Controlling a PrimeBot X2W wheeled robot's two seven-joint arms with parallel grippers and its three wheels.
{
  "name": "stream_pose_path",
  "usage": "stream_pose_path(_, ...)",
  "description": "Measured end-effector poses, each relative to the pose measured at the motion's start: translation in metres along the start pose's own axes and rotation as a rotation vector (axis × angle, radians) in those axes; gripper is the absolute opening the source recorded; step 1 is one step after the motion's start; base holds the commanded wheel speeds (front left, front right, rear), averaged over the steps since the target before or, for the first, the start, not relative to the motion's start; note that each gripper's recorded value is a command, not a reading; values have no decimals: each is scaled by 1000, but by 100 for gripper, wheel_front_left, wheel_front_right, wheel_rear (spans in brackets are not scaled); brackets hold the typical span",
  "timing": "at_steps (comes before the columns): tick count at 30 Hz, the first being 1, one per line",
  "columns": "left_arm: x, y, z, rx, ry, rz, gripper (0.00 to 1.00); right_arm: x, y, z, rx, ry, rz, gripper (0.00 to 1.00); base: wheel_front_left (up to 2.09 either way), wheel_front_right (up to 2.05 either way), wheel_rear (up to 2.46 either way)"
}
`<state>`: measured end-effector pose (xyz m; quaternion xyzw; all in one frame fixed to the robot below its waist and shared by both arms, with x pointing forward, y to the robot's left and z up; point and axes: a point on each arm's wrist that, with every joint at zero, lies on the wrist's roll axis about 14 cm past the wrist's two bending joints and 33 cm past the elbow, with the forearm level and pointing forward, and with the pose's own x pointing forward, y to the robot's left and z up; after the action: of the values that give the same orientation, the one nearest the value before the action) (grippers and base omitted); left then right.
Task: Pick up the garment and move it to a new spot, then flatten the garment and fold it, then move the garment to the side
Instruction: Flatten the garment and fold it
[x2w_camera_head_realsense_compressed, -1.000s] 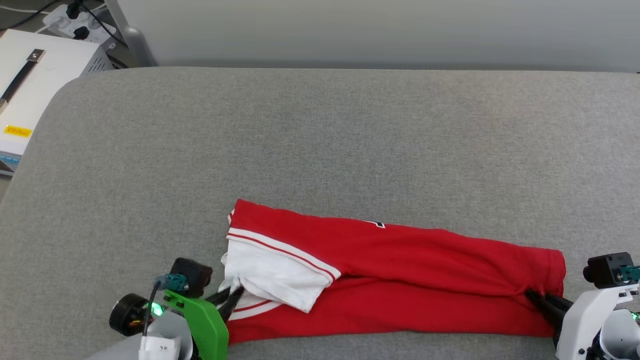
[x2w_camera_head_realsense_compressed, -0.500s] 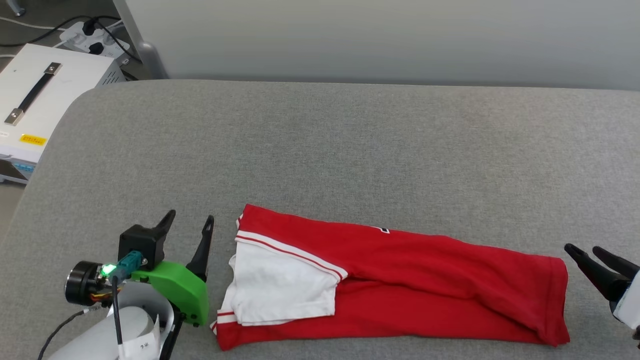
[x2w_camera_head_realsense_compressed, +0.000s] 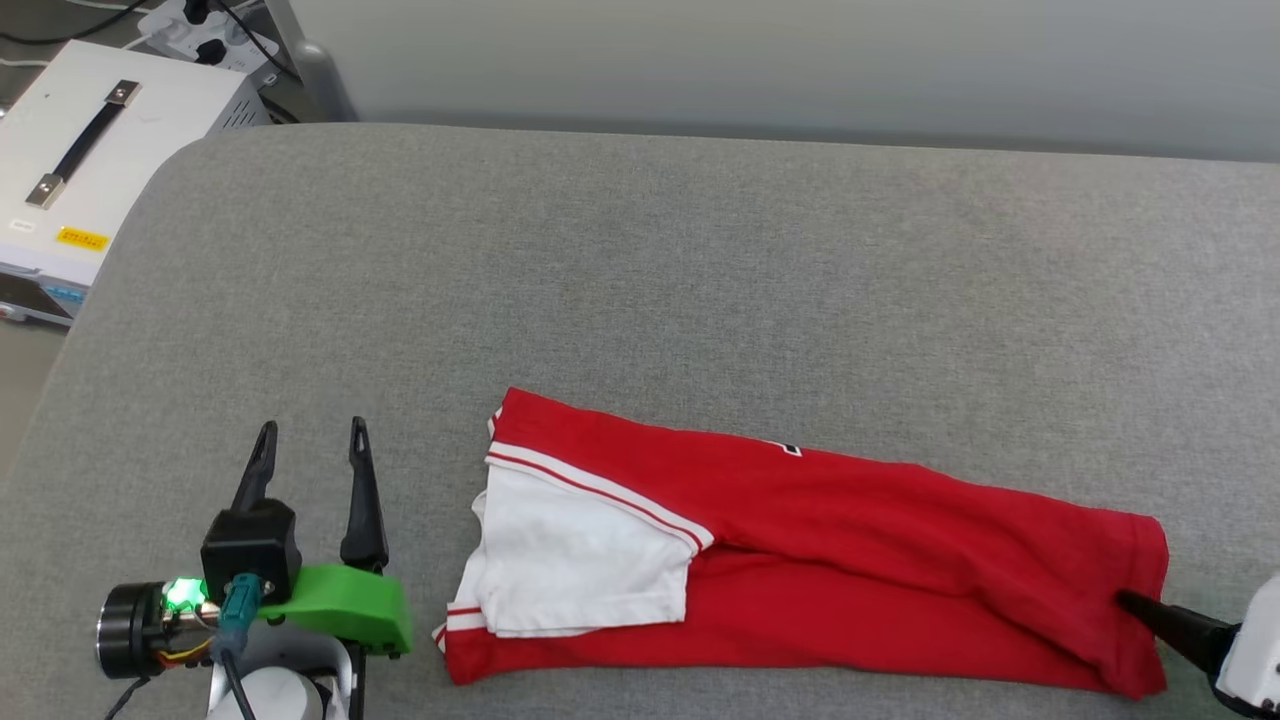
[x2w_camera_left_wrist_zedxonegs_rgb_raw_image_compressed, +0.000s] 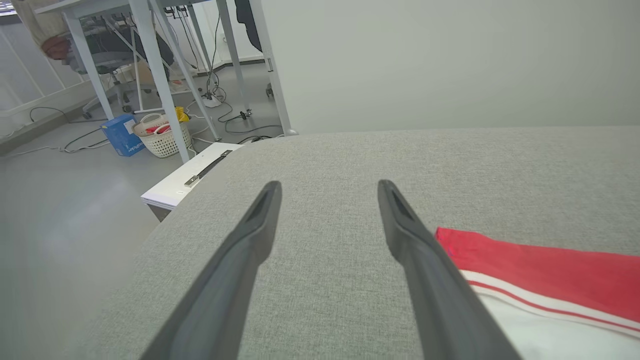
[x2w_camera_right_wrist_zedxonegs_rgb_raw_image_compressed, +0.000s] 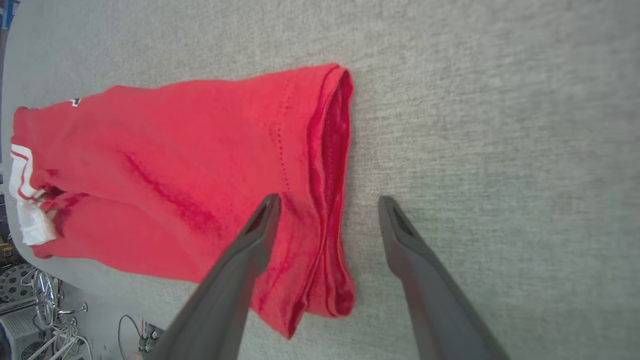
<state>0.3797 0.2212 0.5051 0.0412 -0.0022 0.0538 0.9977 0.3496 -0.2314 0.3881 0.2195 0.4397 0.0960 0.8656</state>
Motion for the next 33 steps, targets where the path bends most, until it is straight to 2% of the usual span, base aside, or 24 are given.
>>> stream_pose_path(3, -5, 4, 1, 4, -19, 33, 100, 10, 5, -8, 4, 29, 9, 100, 0, 0, 0)
stream_pose_path(15, -12, -9, 3, -15, -58, 31, 100, 32, 30, -15, -36, 66, 58, 100, 0, 0, 0)
stream_pose_path(16, -12, -9, 3, -12, -59, 30, 100, 32, 30, -14, -45, 59, 56, 42, 0, 0, 0)
stream_pose_path(17, -13, -9, 2, -10, -59, 30, 100, 33, 30, -14, -49, 53, 56, 12, 0, 0, 0)
stream_pose_path(18, -13, -9, 2, -8, -59, 31, 100, 33, 31, -14, -52, 47, 55, 0, 0, 0, 0)
stream_pose_path(28, -18, -16, 13, -13, -98, -17, 100, 23, 17, -2, -83, -7, 16, 0, 0, 0, 0)
stream_pose_path(33, -21, -17, 15, -13, -107, -28, 100, 5, -12, 14, -114, -38, -67, 0, 0, 0, 0)
